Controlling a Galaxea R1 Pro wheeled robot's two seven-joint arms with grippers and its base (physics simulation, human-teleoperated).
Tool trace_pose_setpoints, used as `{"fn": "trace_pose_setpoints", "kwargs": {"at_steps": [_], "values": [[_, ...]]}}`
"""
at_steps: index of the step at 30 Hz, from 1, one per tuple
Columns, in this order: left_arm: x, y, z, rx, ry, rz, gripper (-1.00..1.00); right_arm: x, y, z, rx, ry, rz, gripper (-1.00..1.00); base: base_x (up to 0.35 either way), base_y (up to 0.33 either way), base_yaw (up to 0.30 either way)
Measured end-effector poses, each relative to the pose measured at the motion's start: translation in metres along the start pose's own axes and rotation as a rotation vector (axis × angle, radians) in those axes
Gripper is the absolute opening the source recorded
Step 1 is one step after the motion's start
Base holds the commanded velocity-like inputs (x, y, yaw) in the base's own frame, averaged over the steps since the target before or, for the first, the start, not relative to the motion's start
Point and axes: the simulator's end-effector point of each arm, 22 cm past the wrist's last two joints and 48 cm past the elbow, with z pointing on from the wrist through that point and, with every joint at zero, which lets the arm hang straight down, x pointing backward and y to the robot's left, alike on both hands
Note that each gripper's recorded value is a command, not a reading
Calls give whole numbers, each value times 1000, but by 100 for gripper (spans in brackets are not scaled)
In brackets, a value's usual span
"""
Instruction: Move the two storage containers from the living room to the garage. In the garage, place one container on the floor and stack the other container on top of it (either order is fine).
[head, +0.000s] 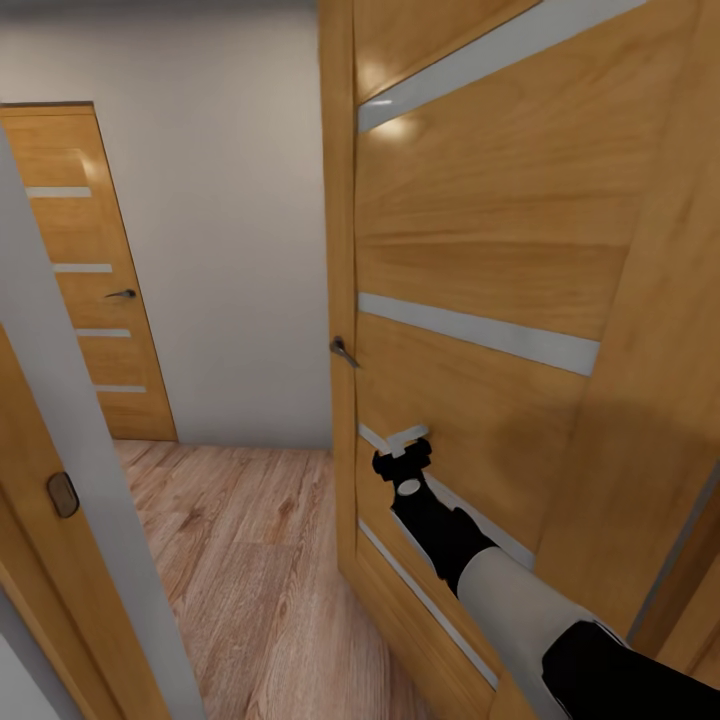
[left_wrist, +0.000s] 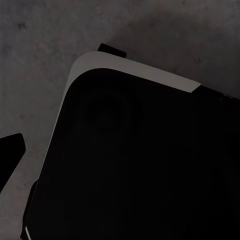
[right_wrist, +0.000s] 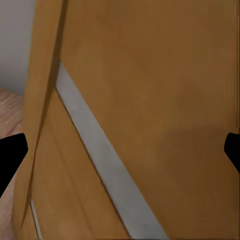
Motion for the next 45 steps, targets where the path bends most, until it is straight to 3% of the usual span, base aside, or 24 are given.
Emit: {"fn": "trace_pose_setpoints", "kwargs": {"at_steps": [2, 7, 11, 22, 39, 45], "values": [[0, 0, 0, 0, 0, 0, 100, 3, 0, 1, -3, 6, -5, 100, 0, 0, 0], [0, 0, 0, 0, -1, 0, 100, 8, 33, -2, -153, 20, -15, 100, 0, 0, 0], [0, 0, 0, 0, 0, 0, 100, 6, 41, -3, -194, 12, -8, 100, 0, 0, 0], [0, -1, 0, 0, 0, 1, 100, -1, 42, -3, -199, -20, 0, 100, 0, 0, 0], [0, -1, 0, 1, 1, 5, 100, 5, 32, -1, -150, 0, 5, 100, 3, 0, 85], [1, 2, 0, -3, 2, 3, 100, 4, 25, 0, -119, 0, 5, 100, 232, 0, 1]]}}
